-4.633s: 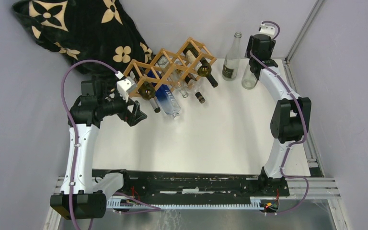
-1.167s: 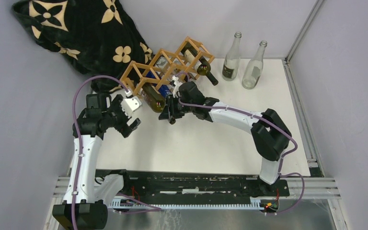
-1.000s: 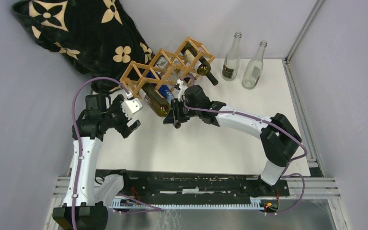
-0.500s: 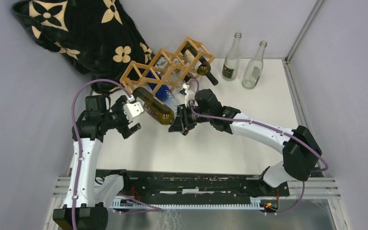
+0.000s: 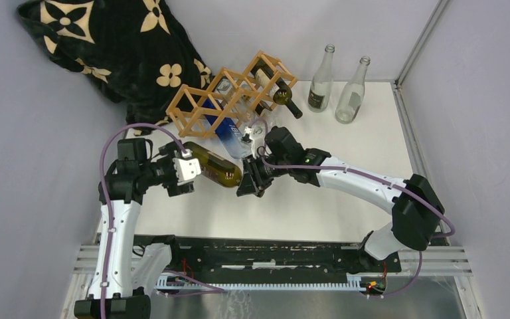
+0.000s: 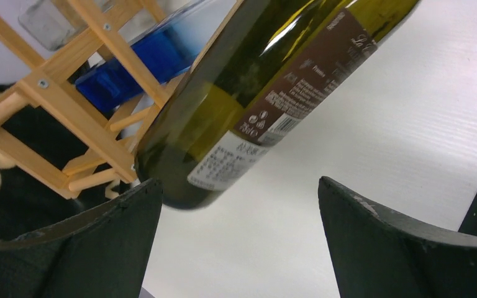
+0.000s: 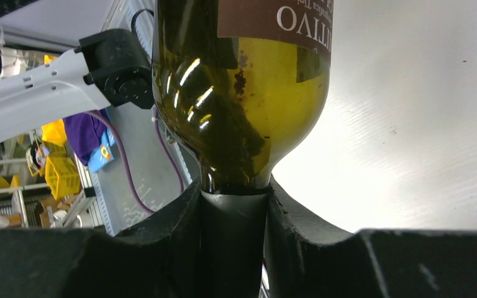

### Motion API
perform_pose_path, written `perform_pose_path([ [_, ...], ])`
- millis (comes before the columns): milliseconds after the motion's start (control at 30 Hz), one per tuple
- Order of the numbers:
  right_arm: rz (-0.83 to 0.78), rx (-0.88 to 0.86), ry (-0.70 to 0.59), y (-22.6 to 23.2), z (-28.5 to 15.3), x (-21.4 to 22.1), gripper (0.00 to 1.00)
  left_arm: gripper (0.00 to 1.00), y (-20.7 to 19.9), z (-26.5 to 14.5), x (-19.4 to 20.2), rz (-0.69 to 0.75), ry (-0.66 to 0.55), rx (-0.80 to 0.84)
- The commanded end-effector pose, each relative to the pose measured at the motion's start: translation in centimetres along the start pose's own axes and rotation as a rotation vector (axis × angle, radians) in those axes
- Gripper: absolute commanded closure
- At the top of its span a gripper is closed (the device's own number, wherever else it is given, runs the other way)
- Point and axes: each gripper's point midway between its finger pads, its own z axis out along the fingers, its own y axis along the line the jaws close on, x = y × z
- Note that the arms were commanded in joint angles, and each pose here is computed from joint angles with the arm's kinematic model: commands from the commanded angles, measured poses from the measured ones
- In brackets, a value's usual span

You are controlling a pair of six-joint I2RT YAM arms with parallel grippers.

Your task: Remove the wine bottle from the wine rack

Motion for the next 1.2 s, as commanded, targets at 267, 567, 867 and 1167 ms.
perform_pose_path([
  [267,-0.336,-0.227,-0.052,9.0,-0.5,-4.2,1.0,0.0,-4.8,0.3,2.5,0.346,0.038,0.216],
  [567,-0.386,-0.261,-0.03,10.4,-0.3,-3.9,1.0,0.0,-6.4,0.5,4.4,0.38,0.09,0.273],
  [867,-0.363,-0.256,-0.023,10.4,0.4,-4.1,0.86,0.34,-5.0,0.3,2.5,0.343,0.037,0.235],
  [1167,-0.344,-0.236,-0.063,9.8,-0.3,-3.9,0.44,0.98,-2.2,0.3,-0.5,0.29,-0.069,0.04],
])
